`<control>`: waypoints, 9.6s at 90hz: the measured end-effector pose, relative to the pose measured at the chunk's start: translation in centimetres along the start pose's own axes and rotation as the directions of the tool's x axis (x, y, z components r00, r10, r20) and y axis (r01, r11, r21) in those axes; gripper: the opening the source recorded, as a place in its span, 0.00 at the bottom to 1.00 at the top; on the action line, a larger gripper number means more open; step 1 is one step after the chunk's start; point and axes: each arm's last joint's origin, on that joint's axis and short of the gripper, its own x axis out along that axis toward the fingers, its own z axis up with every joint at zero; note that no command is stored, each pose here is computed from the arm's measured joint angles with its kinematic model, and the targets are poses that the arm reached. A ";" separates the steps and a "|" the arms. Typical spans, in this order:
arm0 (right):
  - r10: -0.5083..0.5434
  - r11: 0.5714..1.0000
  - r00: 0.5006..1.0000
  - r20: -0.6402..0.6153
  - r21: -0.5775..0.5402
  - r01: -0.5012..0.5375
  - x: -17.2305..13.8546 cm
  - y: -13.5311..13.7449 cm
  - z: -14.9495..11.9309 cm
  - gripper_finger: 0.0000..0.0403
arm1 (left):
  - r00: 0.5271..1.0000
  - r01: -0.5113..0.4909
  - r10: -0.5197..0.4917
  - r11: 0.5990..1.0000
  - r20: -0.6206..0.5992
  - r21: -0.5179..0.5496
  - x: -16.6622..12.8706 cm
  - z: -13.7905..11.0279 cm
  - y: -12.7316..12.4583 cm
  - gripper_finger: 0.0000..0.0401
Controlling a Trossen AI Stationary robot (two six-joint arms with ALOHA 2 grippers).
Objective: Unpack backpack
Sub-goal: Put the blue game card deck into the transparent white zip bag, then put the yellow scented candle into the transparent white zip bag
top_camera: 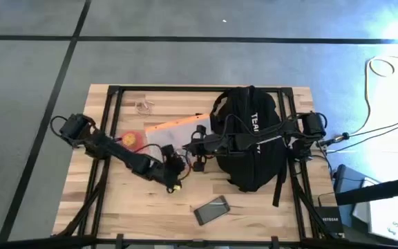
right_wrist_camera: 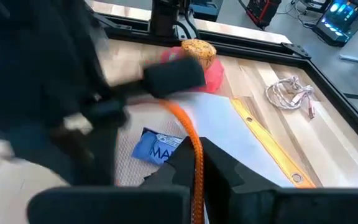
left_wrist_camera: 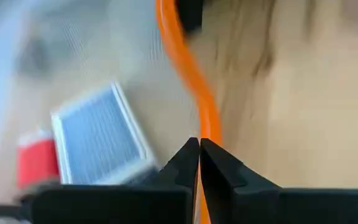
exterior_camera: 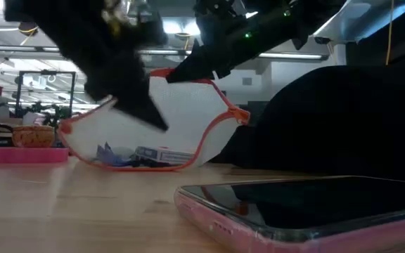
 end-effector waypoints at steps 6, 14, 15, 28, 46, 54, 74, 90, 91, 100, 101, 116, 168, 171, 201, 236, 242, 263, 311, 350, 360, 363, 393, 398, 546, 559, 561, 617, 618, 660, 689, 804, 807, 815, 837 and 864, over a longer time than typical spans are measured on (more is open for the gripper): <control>0.000 1.000 1.000 0.000 0.000 0.000 0.0 0.0 0.0 0.00 | 0.997 0.014 -0.014 1.000 -0.073 -0.006 0.8 -0.6 0.4 0.00; -0.001 1.000 1.000 0.000 0.000 0.001 0.0 0.0 0.0 0.00 | 0.994 0.012 -0.018 0.998 -0.112 -0.055 1.9 -0.9 0.9 0.00; -0.001 1.000 1.000 0.000 0.000 0.001 0.0 0.0 0.0 0.00 | 0.993 0.009 -0.015 0.998 -0.114 -0.059 2.0 -0.9 0.9 0.00; -0.001 1.000 1.000 0.000 0.000 0.001 0.0 0.0 0.0 0.00 | 0.990 -0.050 0.039 0.996 -0.134 -0.080 3.4 -1.1 1.7 0.00; -0.005 1.000 1.000 -0.018 -0.003 0.005 0.0 -0.1 -0.2 0.00 | 0.981 -0.122 0.105 0.988 -0.163 -0.092 4.8 -1.5 2.8 0.00; -0.011 1.000 1.000 -0.027 -0.004 0.011 0.0 -0.1 -0.3 0.00 | 0.978 -0.153 0.134 0.982 -0.162 -0.111 5.2 -1.5 3.1 0.00; -0.010 1.000 1.000 -0.029 -0.004 0.010 0.0 -0.1 -0.3 0.00 | 0.960 -0.256 0.239 0.959 -0.142 -0.117 5.4 -1.7 3.5 0.00; -0.009 1.000 1.000 -0.028 -0.002 0.009 0.0 -0.1 -0.3 0.00 | 0.941 -0.331 0.317 0.935 -0.117 -0.126 5.3 -1.7 3.7 0.00; -0.009 1.000 1.000 -0.028 -0.002 0.009 0.0 -0.1 -0.3 0.00 | 0.940 -0.336 0.322 0.933 -0.115 -0.127 5.3 -1.7 3.7 0.00; -0.009 1.000 1.000 -0.028 -0.002 0.009 0.0 -0.1 -0.3 0.00 | 0.931 -0.362 0.351 0.921 -0.098 -0.144 5.3 -1.7 3.7 0.00; -0.009 1.000 1.000 -0.027 -0.002 0.009 0.0 -0.1 -0.3 0.00 | 0.931 -0.362 0.351 0.921 -0.096 -0.145 5.2 -1.7 3.7 0.00; 0.025 1.000 0.999 -0.037 -0.002 -0.025 0.0 0.2 -0.4 0.00 | 0.981 -0.175 0.167 0.981 -0.099 -0.079 3.5 -1.4 2.0 0.00; 0.014 1.000 0.999 -0.049 -0.002 -0.014 0.0 0.1 -0.5 0.00 | 0.952 -0.241 0.189 0.948 -0.240 -0.207 -12.1 -2.9 7.2 0.30; 0.013 1.000 0.999 -0.050 -0.002 -0.013 0.0 0.1 -0.5 0.00 | 0.933 -0.282 0.220 0.938 -0.286 -0.200 -12.7 -3.5 7.8 0.34; 0.012 1.000 0.999 -0.049 -0.006 -0.012 0.0 0.1 -0.5 0.00 | 0.908 -0.322 0.190 0.886 -0.374 -0.333 -14.7 -4.1 10.4 0.70; 0.011 1.000 0.999 -0.049 -0.006 -0.012 0.0 0.0 -0.5 0.00 | 0.905 -0.276 0.058 0.834 -0.421 -0.478 -13.2 -5.5 14.9 0.82; 0.012 1.000 0.999 -0.049 -0.006 -0.012 0.0 0.0 -0.5 0.00 | 0.892 -0.310 0.056 0.798 -0.449 -0.516 -12.8 -5.8 15.5 0.82; 0.012 1.000 0.999 -0.049 -0.005 -0.012 0.0 0.0 -0.5 0.00 | 0.809 -0.442 0.016 0.677 -0.588 -0.589 -10.2 -7.2 16.6 0.82; 0.014 1.000 0.999 -0.051 -0.006 -0.014 0.0 0.0 -0.5 0.00 | 0.693 -0.532 0.034 0.698 -0.720 -0.479 -6.9 -7.7 18.0 0.82; 0.020 1.000 0.998 -0.057 -0.007 -0.021 0.0 0.1 -0.6 0.00 | 0.635 -0.498 -0.041 0.741 -0.771 -0.450 -5.7 -7.9 17.2 0.82; 0.020 1.000 0.998 -0.057 -0.007 -0.020 0.0 0.1 -0.6 0.00 | 0.655 -0.458 -0.052 0.766 -0.754 -0.451 -5.5 -7.8 17.2 0.82; 0.020 1.000 0.998 -0.057 -0.007 -0.020 0.0 0.1 -0.6 0.00 | 0.657 -0.454 -0.055 0.768 -0.752 -0.453 -5.4 -7.7 17.2 0.82; 0.021 1.000 0.998 -0.057 -0.007 -0.022 0.0 0.1 -0.6 0.00 | 0.663 -0.466 -0.057 0.749 -0.746 -0.471 -5.3 -7.7 17.2 0.81; 0.022 1.000 0.998 -0.057 -0.007 -0.022 0.0 0.1 -0.6 0.00 | 0.664 -0.461 -0.060 0.753 -0.746 -0.470 -5.4 -7.7 17.2 0.79; 0.031 1.000 0.998 -0.058 0.001 -0.031 0.0 0.1 -0.6 0.00 | 0.730 -0.372 -0.086 0.782 -0.678 -0.499 -5.1 -7.8 16.8 0.71; 0.031 1.000 0.998 -0.058 0.001 -0.031 0.0 0.1 -0.6 0.00 | 0.775 -0.350 -0.046 0.799 -0.630 -0.489 -5.6 -5.4 17.3 0.72; 0.031 1.000 0.998 -0.058 0.001 -0.031 0.0 0.1 -0.6 0.00 | 0.782 -0.346 -0.042 0.801 -0.622 -0.489 -5.8 -5.1 17.4 0.72; -0.012 1.000 0.999 -0.053 0.000 0.012 0.0 0.0 -0.5 0.00 | 0.931 0.365 -0.353 0.893 0.095 -0.263 -12.5 7.4 10.1 0.72; -0.012 1.000 0.999 -0.053 0.000 0.012 0.0 0.0 -0.5 0.00 | 0.924 0.383 -0.366 0.890 0.113 -0.250 -12.6 7.5 9.8 0.72; -0.015 1.000 0.999 -0.051 0.001 0.015 0.0 0.0 -0.5 0.00 | 0.866 0.500 -0.498 0.864 0.046 -0.053 -8.4 6.3 0.0 0.72; -0.015 1.000 0.999 -0.046 0.002 0.015 0.0 0.0 -0.5 0.00 | 0.903 0.402 -0.409 0.912 -0.129 -0.081 -2.4 4.5 -0.4 0.72; -0.016 1.000 0.999 -0.049 0.006 0.016 0.0 -0.1 -0.5 0.00 | 0.956 -0.181 0.131 0.968 -0.262 -0.176 2.7 -0.6 5.5 0.72; -0.016 1.000 0.999 -0.049 0.006 0.016 0.0 -0.1 -0.5 0.00 | 0.957 -0.180 0.130 0.967 -0.259 -0.179 2.7 -0.6 5.5 0.73; -0.015 1.000 0.999 -0.049 0.005 0.016 0.0 -0.1 -0.5 0.00 | 0.961 -0.159 0.110 0.970 -0.253 -0.184 2.8 -0.5 5.4 0.77; -0.014 1.000 0.999 -0.048 0.005 0.015 0.0 0.0 -0.5 0.00 | 0.967 -0.125 0.081 0.977 -0.242 -0.174 2.8 -0.3 5.2 0.93; -0.013 1.000 0.999 -0.051 0.004 0.013 0.0 0.0 -0.5 0.00 | 0.973 -0.147 0.131 0.987 -0.192 -0.067 2.4 -0.2 4.5 0.96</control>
